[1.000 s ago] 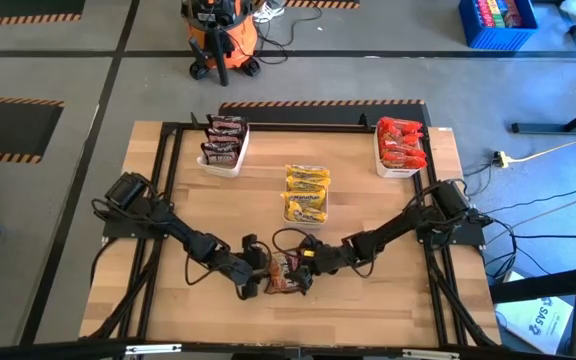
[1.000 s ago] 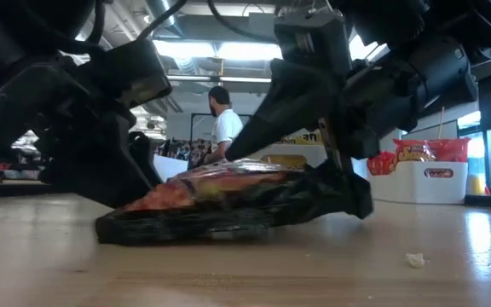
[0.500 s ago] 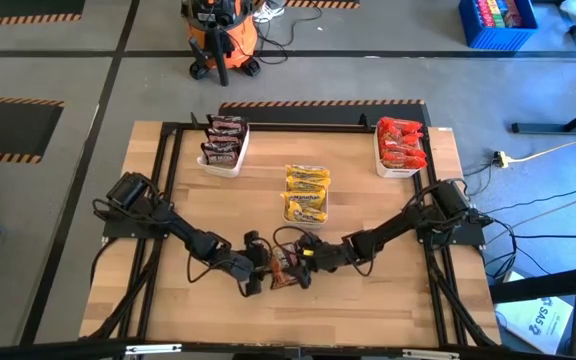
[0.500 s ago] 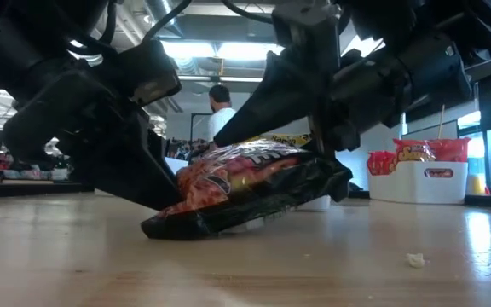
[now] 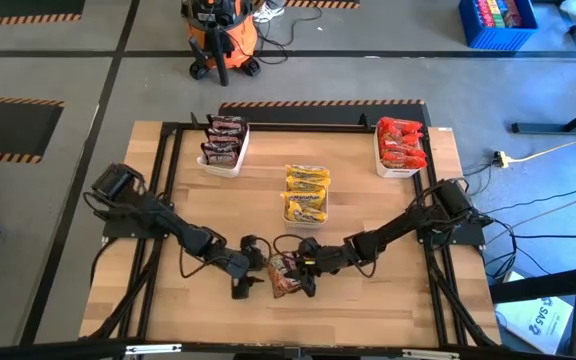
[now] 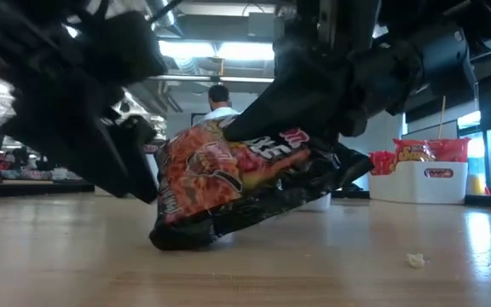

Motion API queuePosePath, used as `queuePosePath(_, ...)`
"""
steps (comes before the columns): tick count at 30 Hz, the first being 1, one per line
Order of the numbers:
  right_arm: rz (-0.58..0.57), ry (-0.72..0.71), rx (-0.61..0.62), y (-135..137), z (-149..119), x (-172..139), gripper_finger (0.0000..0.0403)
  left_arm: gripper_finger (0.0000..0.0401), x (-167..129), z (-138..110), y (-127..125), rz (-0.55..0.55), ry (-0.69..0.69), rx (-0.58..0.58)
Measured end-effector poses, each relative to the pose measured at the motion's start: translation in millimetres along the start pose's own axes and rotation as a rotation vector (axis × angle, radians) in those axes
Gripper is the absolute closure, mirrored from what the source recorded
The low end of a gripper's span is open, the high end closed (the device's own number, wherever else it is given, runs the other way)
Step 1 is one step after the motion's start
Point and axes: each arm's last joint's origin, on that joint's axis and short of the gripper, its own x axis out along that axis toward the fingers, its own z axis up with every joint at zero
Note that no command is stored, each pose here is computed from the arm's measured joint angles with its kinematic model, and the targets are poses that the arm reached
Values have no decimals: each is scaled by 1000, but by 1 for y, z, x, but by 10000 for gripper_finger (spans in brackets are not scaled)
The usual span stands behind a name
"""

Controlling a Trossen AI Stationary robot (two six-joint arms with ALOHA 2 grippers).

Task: Sort Maruchan noodles
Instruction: Put the black noodle pack into the white left bin

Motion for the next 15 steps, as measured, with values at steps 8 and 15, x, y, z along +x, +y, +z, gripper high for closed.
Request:
queuePosePath(8, 36, -31, -211, 18, 10, -16, 275, 195, -47, 16, -13, 44, -84, 81)
queuePosePath(15, 28, -58, -530, 23, 11, -19, 280, 195, -61, 34, -16, 132, -296, 49)
